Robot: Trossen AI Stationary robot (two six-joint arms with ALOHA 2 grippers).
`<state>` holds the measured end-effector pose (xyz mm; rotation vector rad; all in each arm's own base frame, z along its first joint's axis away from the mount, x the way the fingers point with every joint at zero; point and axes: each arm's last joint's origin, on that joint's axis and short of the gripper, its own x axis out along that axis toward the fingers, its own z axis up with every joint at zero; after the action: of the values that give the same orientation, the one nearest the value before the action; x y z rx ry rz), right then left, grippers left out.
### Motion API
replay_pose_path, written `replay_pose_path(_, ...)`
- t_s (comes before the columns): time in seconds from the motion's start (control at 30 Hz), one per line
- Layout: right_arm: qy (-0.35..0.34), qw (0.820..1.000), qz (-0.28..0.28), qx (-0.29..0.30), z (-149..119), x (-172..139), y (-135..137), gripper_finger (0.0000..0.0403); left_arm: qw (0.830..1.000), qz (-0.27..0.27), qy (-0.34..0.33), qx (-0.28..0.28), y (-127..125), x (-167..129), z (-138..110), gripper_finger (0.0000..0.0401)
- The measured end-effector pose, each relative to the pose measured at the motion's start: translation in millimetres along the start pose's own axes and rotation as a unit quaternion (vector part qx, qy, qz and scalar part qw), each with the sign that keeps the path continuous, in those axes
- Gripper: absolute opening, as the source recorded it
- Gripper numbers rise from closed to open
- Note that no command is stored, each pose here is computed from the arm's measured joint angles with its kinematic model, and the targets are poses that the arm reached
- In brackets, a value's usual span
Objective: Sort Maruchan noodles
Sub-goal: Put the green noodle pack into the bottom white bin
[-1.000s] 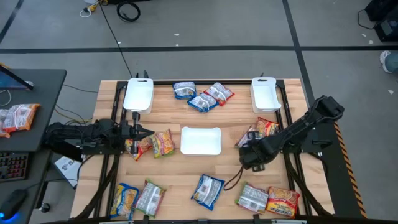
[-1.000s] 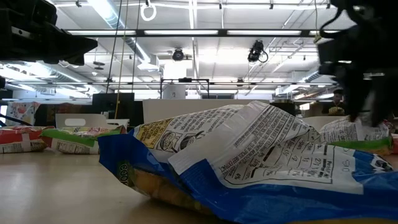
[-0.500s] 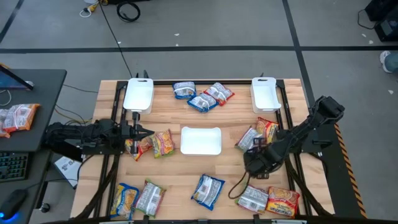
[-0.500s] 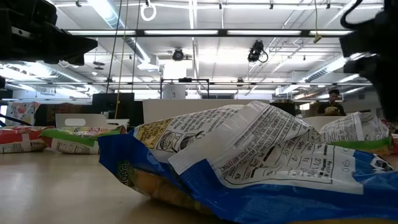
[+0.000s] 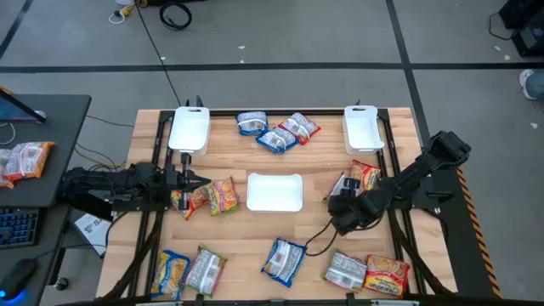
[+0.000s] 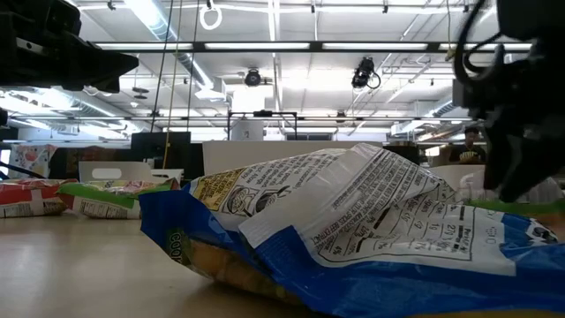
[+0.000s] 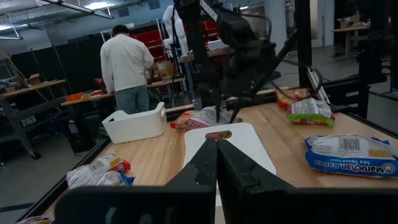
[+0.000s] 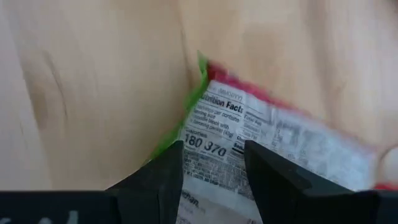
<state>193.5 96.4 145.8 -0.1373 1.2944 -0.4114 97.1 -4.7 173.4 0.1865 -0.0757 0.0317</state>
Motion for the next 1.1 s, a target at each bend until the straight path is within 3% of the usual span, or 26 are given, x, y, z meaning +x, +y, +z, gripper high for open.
replay_pose_path(0.13, 0.089, 0.995, 0.048, -0.020, -11, -5, 1, 0.0173, 1.000, 0.000, 0.000, 0.000, 0, 0, 0, 0.0007)
replay_pose_path(0.3, 0.227, 0.969, 0.085, -0.050, -13, -38, 1, 0.0168, 1.000, 0.000, 0.000, 0.000, 0, 0, 0, 0.0007)
replay_pose_path(0.43, 0.215, 0.973, 0.062, -0.052, 0, -60, -2, 0.0167, 1.000, 0.000, 0.000, 0.000, 0, 0, 0, 0.0007)
replay_pose_path(0.53, 0.139, 0.990, 0.023, 0.021, 14, -67, -3, 0.0167, 1.000, 0.000, -0.001, 0.000, 0, 0, 0, 0.0007)
replay_pose_path(0.6, 0.103, 0.991, -0.006, 0.082, 17, -67, -4, 0.0167, 1.000, 0.000, 0.000, 0.000, 0, 0, 0, 0.0007)
replay_pose_path(0.67, 0.087, 0.990, 0.004, 0.114, 20, -64, -2, 0.0167, 1.000, 0.000, -0.001, 0.000, 0, 0, 0, 0.0007)
replay_pose_path(0.77, 0.114, 0.987, 0.040, 0.105, 15, -60, 4, 0.0167, 1.000, 0.000, 0.000, 0.000, 0, 0, 0, 0.0007)
replay_pose_path(0.9, 0.091, 0.990, 0.090, 0.065, 8, -66, 22, 0.0159, 1.000, 0.000, 0.000, 0.000, 0, 0, 0, 0.0007)
replay_pose_path(1.0, 0.083, 0.991, 0.090, 0.048, -2, -72, 31, 0.0154, 1.000, 0.000, 0.000, 0.000, 0, 0, 0, 0.0007)
replay_pose_path(1.1, 0.105, 0.993, 0.052, 0.028, -15, -71, 37, 0.0153, 1.000, 0.000, -0.001, 0.000, 0, 0, 0, 0.0007)
